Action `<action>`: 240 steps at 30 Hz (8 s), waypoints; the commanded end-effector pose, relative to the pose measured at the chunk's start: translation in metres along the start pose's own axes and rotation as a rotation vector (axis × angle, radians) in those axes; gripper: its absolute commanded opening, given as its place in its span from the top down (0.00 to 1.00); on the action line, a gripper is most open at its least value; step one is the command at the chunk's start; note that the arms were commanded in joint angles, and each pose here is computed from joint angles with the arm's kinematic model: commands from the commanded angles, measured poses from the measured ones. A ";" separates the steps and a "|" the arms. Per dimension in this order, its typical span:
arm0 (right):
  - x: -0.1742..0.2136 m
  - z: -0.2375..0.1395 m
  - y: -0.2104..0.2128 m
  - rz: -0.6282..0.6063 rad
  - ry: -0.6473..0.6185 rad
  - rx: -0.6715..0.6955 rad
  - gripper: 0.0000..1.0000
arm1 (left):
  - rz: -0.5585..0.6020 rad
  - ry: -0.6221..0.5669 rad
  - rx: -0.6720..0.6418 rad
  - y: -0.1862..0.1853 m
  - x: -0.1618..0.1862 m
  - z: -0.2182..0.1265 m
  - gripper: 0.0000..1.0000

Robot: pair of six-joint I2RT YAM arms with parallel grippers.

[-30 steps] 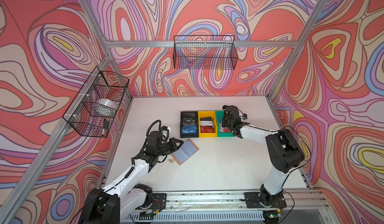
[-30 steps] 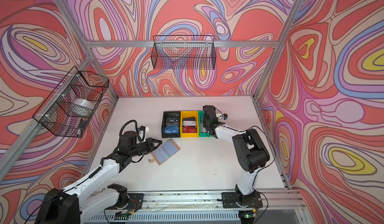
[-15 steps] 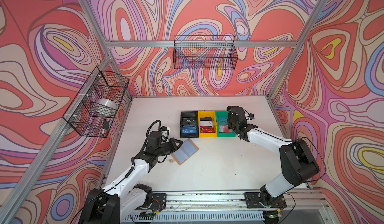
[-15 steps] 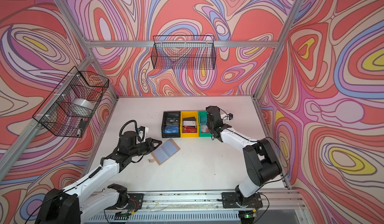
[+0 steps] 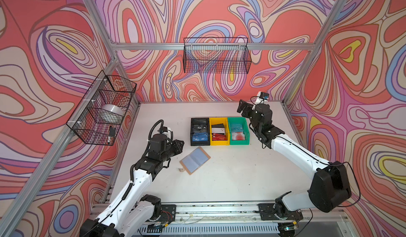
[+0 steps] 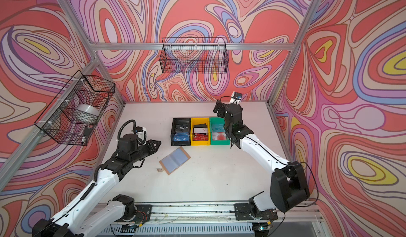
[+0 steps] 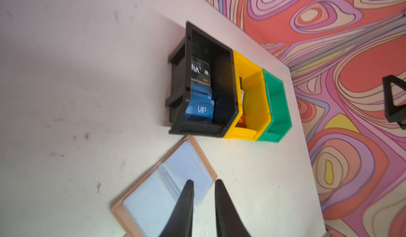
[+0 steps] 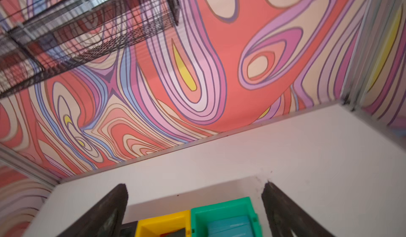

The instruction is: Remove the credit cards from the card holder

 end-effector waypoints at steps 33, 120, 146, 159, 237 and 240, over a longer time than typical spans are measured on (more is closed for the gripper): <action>0.155 -0.023 -0.184 -0.213 -0.064 0.199 0.01 | 0.478 -0.428 -0.441 0.144 -0.040 0.036 0.23; 0.164 -0.005 -0.181 -0.221 0.037 0.163 0.02 | 0.513 -0.249 -0.324 0.149 -0.026 0.088 0.00; 0.164 -0.005 -0.181 -0.219 0.041 0.162 0.02 | 0.513 -0.248 -0.324 0.149 -0.026 0.088 0.00; 0.163 -0.004 -0.182 -0.218 0.042 0.163 0.02 | 0.513 -0.249 -0.325 0.150 -0.026 0.088 0.00; 0.164 -0.002 -0.182 -0.213 0.055 0.155 0.01 | 0.513 -0.248 -0.326 0.150 -0.026 0.088 0.00; 0.164 -0.002 -0.182 -0.213 0.056 0.153 0.02 | 0.512 -0.250 -0.325 0.150 -0.027 0.088 0.00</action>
Point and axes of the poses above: each gripper's point midway between its finger pads, its own z axis out along the fingers, its own y axis along the line the jaws close on, x = y × z, the point moved 1 cm from there along -z, back along the fingers, and after that the axes turned 7 degrees about z, right-handed, at the moved point
